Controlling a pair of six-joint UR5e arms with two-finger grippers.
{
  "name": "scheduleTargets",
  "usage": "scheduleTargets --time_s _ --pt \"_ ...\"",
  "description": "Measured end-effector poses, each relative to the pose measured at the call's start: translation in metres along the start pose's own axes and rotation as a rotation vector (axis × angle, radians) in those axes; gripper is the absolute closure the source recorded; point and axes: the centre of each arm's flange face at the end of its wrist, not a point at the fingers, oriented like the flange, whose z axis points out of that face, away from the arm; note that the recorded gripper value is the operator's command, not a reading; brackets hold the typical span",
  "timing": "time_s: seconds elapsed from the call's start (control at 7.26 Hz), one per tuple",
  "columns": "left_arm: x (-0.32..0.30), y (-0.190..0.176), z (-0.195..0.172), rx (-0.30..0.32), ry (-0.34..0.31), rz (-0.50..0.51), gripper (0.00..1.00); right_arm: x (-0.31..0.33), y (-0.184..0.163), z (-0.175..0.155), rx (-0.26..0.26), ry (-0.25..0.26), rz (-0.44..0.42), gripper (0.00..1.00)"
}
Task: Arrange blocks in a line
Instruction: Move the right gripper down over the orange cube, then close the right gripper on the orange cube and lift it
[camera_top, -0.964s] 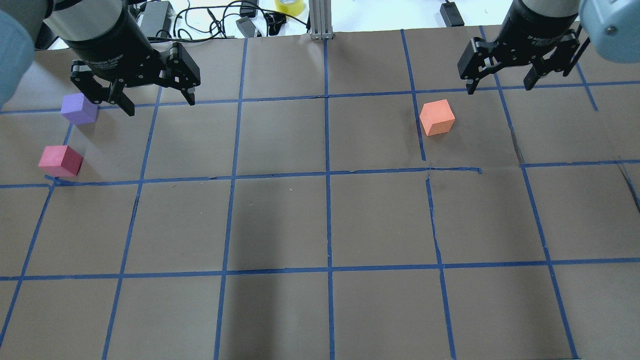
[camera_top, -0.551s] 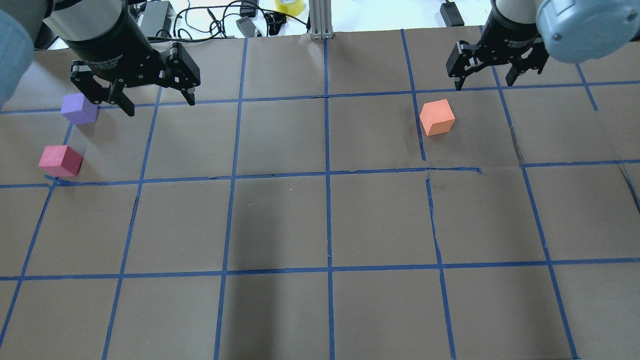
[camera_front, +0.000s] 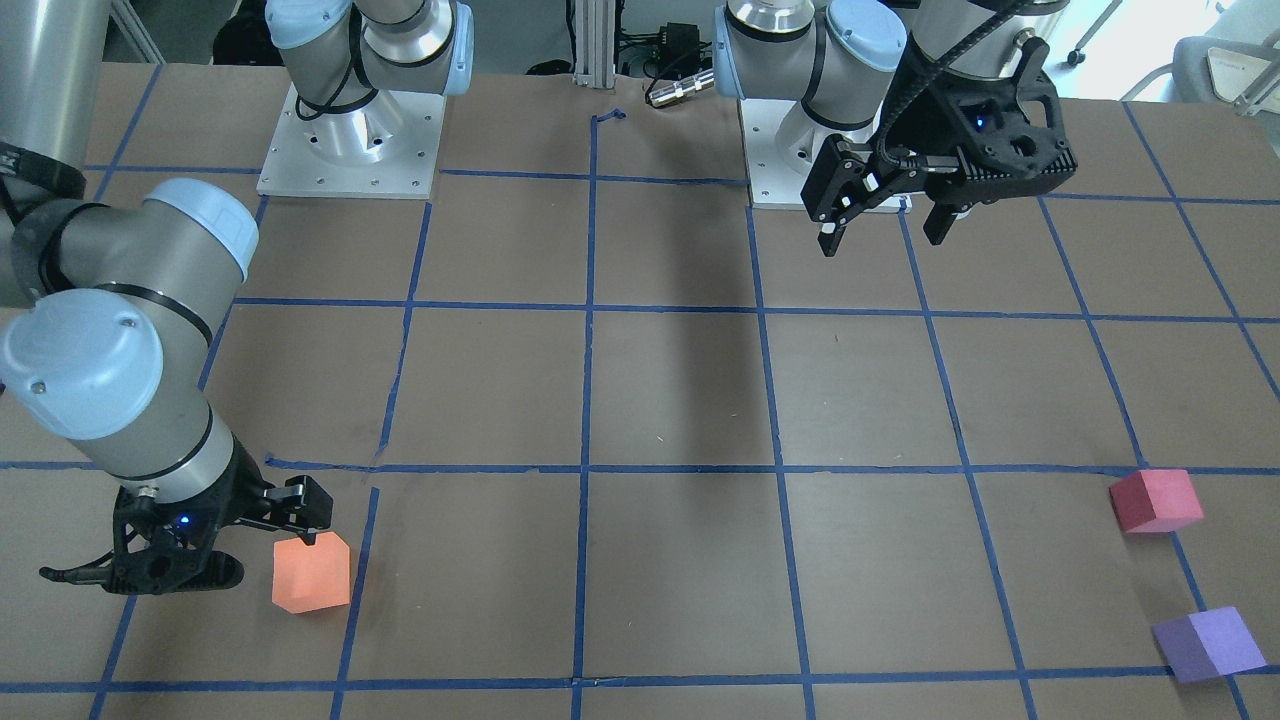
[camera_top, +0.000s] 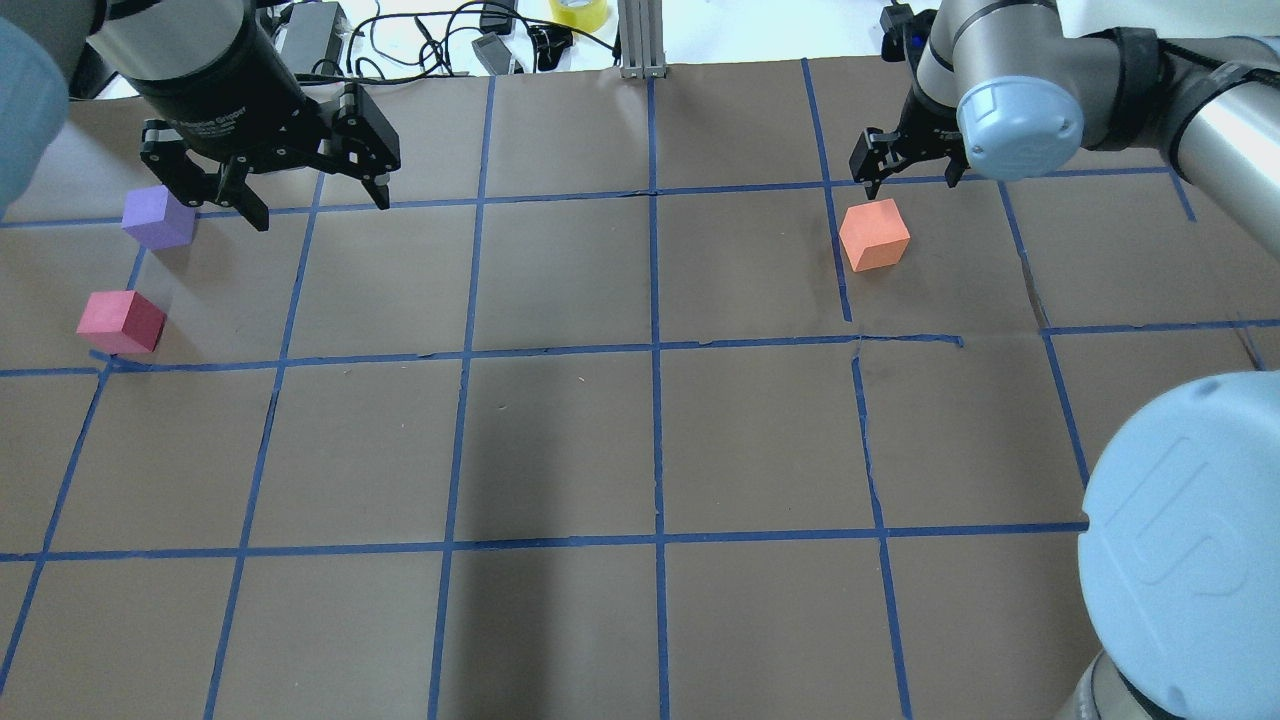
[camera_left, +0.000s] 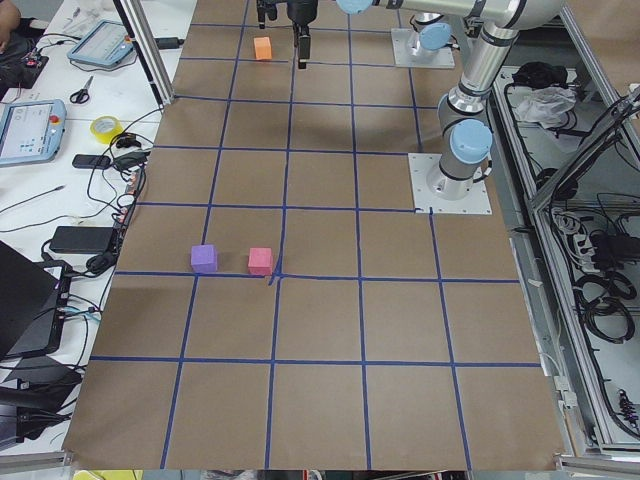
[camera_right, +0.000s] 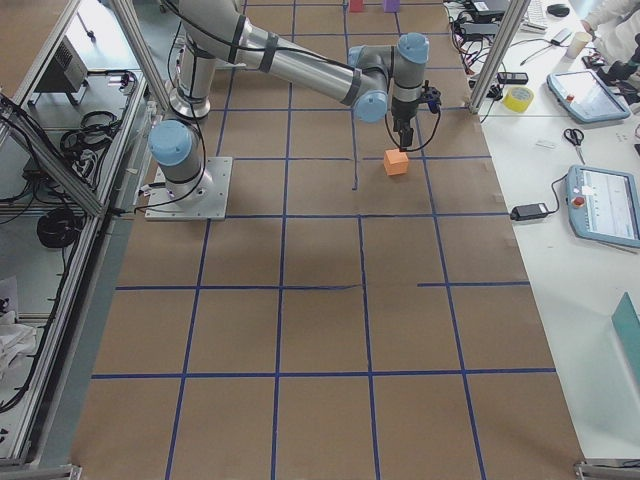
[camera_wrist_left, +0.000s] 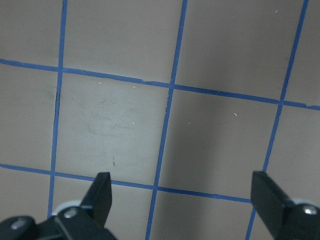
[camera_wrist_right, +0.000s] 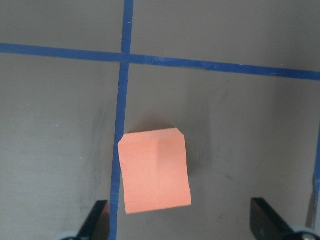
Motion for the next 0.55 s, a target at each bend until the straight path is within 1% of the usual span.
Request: scheduleTargets --time_s 0.28,0.41,0.55 --pt "0.0 -0.001 0.001 -0.002 0.0 0.0 0.0 -0.01 -0.01 0.047 0.002 0.001 -0.024 0.0" --pt "0.0 -0.001 0.001 -0.002 0.0 0.0 0.0 -0.014 -0.01 0.061 -0.007 -0.001 -0.031 0.0" --pt "0.0 -0.001 0.001 -0.003 -0.001 0.0 0.0 -0.016 -0.008 0.071 -0.02 -0.003 -0.034 0.19"
